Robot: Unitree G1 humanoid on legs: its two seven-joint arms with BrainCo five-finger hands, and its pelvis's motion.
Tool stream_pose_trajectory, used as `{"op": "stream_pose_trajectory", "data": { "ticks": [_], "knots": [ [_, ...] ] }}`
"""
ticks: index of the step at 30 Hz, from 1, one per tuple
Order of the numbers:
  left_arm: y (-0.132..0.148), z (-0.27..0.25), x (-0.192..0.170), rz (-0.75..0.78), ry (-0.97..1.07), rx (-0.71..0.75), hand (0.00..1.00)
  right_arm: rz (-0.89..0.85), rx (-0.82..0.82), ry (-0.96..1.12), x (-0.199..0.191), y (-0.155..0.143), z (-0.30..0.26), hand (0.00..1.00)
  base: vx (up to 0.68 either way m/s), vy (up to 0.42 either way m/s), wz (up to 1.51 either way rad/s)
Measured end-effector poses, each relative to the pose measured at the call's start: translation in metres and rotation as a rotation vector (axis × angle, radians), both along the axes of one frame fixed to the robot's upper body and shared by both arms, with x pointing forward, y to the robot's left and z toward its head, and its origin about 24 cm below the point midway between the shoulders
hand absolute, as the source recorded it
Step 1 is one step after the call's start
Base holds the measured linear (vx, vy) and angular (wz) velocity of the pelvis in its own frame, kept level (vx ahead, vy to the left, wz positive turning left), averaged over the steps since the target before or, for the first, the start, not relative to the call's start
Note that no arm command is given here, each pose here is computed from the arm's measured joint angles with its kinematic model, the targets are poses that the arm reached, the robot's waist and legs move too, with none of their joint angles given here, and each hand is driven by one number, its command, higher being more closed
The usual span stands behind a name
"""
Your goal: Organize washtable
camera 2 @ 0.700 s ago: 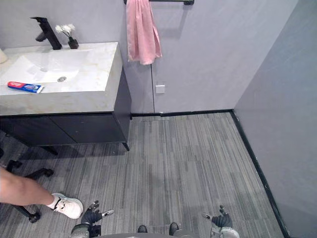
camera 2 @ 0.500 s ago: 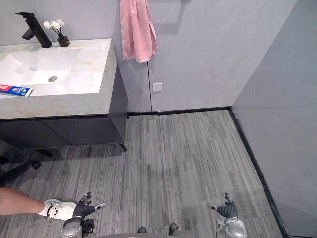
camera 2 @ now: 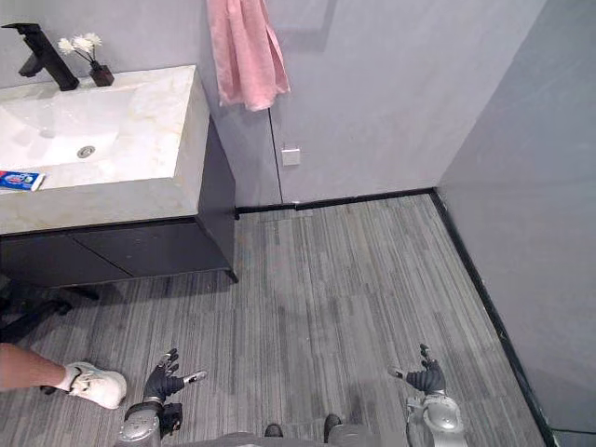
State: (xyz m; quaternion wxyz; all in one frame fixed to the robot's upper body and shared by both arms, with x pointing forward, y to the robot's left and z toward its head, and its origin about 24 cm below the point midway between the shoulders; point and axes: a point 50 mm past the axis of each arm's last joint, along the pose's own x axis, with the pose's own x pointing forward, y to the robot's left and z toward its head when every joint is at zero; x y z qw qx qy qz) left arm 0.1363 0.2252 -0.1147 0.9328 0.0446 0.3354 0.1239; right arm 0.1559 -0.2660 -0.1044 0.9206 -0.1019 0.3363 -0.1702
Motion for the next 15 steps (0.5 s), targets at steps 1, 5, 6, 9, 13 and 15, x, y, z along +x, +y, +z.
{"op": "stream_pose_trajectory", "data": {
  "ticks": [1, 5, 6, 9, 13, 15],
  "knots": [
    [0.000, 0.001, 0.001, -0.001, -0.004, -0.001, 0.00, -0.003, -0.002, 0.001, 0.000, 0.000, 0.000, 0.00, 0.01, 0.067, -0.24],
    [0.002, 0.002, 0.002, -0.013, -0.004, 0.014, 0.00, -0.008, 0.002, 0.030, -0.003, 0.003, -0.003, 0.00, 0.11, 0.078, -0.11],
    [0.002, 0.002, 0.003, -0.022, -0.004, 0.019, 0.00, -0.009, 0.002, 0.034, -0.003, 0.002, -0.003, 0.00, 0.28, 0.036, 0.04],
    [0.006, 0.007, 0.014, -0.037, -0.030, 0.037, 0.00, 0.016, -0.009, 0.024, 0.002, 0.003, -0.001, 0.00, 0.41, -0.029, 0.29],
    [0.004, 0.017, 0.035, -0.044, -0.092, 0.048, 0.00, 0.040, -0.033, -0.010, 0.008, 0.000, 0.007, 0.00, 0.53, -0.154, 0.41],
    [-0.001, 0.017, 0.038, -0.048, -0.100, 0.036, 0.00, 0.045, -0.040, -0.030, 0.015, -0.002, 0.012, 0.00, 0.60, -0.201, 0.15]
  ]
}}
